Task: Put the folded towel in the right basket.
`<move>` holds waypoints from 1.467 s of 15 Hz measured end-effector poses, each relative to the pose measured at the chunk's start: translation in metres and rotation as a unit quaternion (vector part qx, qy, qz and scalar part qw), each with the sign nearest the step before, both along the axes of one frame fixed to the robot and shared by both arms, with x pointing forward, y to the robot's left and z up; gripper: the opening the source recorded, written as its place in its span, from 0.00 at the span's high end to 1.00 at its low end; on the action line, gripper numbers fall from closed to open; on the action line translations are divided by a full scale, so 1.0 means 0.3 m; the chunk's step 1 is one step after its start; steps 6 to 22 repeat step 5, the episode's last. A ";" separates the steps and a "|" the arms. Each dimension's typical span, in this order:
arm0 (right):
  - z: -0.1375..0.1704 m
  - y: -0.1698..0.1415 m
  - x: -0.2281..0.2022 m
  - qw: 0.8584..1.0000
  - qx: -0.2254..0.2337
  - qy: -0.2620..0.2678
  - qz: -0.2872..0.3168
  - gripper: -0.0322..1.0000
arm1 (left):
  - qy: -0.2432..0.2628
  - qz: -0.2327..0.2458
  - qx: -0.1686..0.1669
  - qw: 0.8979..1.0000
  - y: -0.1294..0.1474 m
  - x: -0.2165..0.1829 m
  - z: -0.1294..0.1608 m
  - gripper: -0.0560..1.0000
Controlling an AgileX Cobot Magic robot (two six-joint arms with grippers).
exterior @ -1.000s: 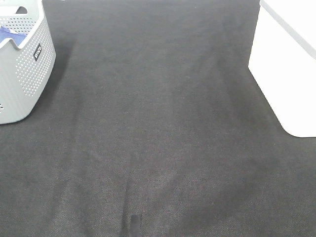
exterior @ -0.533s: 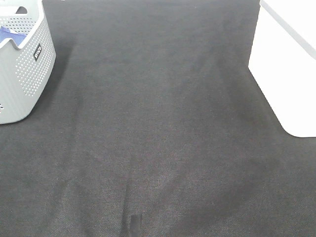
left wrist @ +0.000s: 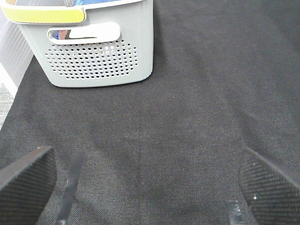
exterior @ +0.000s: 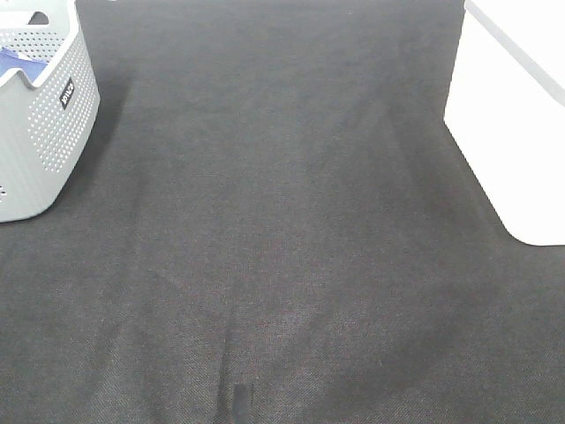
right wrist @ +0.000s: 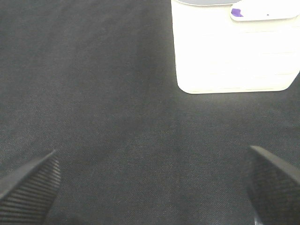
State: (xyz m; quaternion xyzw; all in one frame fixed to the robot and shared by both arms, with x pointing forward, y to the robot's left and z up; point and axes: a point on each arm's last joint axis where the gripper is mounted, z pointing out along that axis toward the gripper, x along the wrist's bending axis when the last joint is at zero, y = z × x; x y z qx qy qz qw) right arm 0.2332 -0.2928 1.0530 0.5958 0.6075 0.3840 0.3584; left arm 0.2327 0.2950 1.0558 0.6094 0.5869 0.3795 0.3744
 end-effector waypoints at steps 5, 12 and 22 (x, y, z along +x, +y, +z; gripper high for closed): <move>0.000 -0.001 0.000 1.000 0.000 0.000 -0.001 0.04 | 0.000 0.000 0.000 1.000 0.000 0.000 0.000 0.01; 0.000 -0.001 0.000 1.000 0.000 0.000 -0.001 0.04 | 0.000 0.000 0.000 1.000 0.000 0.000 0.000 0.01; 0.000 -0.001 0.000 1.000 0.000 0.000 -0.001 0.04 | 0.000 0.000 0.000 1.000 0.000 0.000 0.000 0.01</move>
